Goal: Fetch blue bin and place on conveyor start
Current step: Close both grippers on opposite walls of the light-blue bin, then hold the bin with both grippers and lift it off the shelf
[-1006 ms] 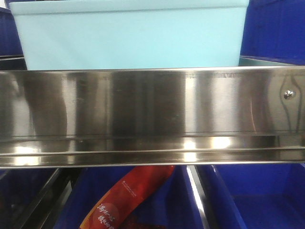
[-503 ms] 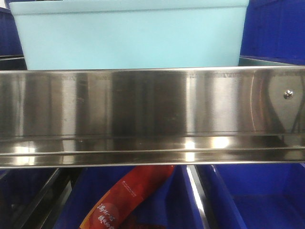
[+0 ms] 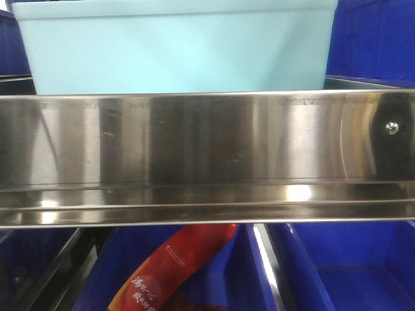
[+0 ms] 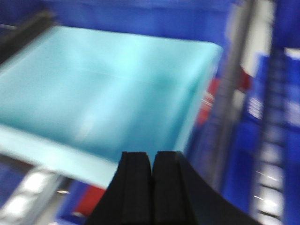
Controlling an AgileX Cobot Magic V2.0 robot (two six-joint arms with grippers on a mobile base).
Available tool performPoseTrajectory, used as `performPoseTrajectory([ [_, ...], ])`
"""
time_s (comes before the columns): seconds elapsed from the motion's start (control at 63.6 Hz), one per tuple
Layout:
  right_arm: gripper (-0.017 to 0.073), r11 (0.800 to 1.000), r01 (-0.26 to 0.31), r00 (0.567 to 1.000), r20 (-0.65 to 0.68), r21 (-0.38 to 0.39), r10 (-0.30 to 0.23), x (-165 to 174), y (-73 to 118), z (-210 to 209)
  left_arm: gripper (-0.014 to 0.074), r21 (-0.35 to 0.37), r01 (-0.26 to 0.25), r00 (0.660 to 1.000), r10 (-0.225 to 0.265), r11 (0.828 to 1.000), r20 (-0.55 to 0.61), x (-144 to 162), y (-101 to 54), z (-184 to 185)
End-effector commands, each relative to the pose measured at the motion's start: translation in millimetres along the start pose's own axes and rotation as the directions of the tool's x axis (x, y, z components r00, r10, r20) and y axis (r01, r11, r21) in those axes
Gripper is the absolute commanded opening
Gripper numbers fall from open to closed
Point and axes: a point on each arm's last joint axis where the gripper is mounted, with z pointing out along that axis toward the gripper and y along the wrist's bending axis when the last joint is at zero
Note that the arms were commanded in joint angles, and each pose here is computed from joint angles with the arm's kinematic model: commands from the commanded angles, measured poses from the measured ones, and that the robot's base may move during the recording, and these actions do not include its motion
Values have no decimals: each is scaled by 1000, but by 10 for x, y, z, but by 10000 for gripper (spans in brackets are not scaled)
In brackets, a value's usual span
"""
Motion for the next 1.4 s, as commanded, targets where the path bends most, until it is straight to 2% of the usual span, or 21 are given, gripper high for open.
performPoseTrajectory([
  [0.0,-141,996,-20,1000,-5,87,20,-84,24,110,-111,-96,80,997,-79,992,14,-112,-35,101],
  [0.094,-141,991,-39,997,-64,130,48,-141,73,281,-111,-162,129,990,-137,978,-41,-148,-71,250],
  [0.157,-141,982,-63,991,-104,181,83,-205,62,394,-111,-183,139,984,-157,973,-87,-151,-86,388],
  [0.236,-141,971,-54,984,-155,235,92,-274,45,543,-111,-210,172,974,-198,962,-109,-173,-70,507],
  [0.487,-141,963,-49,971,-214,265,108,-481,89,988,-104,-243,232,948,-275,942,-162,-174,63,857],
  [0.55,-135,963,-49,971,-213,265,108,-513,97,1074,-55,-260,238,941,-289,936,-176,-166,107,928],
  [0.597,-86,964,-50,973,-206,263,107,-544,105,1110,1,-263,245,934,-300,933,-194,-162,135,980],
  [0.739,189,963,-49,972,-208,265,107,-576,103,1232,244,-278,207,931,-276,938,-240,-169,185,1104],
  [0.786,225,962,-56,969,-216,266,116,-569,87,1266,300,-276,193,932,-263,942,-248,-178,183,1149],
  [0.991,225,951,-93,955,-243,296,169,-541,-100,1404,314,-309,177,912,-273,935,-305,-203,192,1374],
  [1.053,225,952,-89,948,-269,292,171,-513,-132,1467,314,-315,180,909,-280,932,-308,-214,213,1428],
  [1.116,225,956,-64,943,-297,285,151,-478,-139,1544,314,-321,194,901,-298,927,-315,-208,257,1470],
  [1.195,225,957,-52,938,-316,287,145,-443,-149,1625,314,-317,237,882,-341,918,-326,-187,335,1522],
  [1.384,225,954,-52,932,-328,295,152,-419,-185,1691,314,-299,199,866,-310,933,-392,-106,407,1654],
])
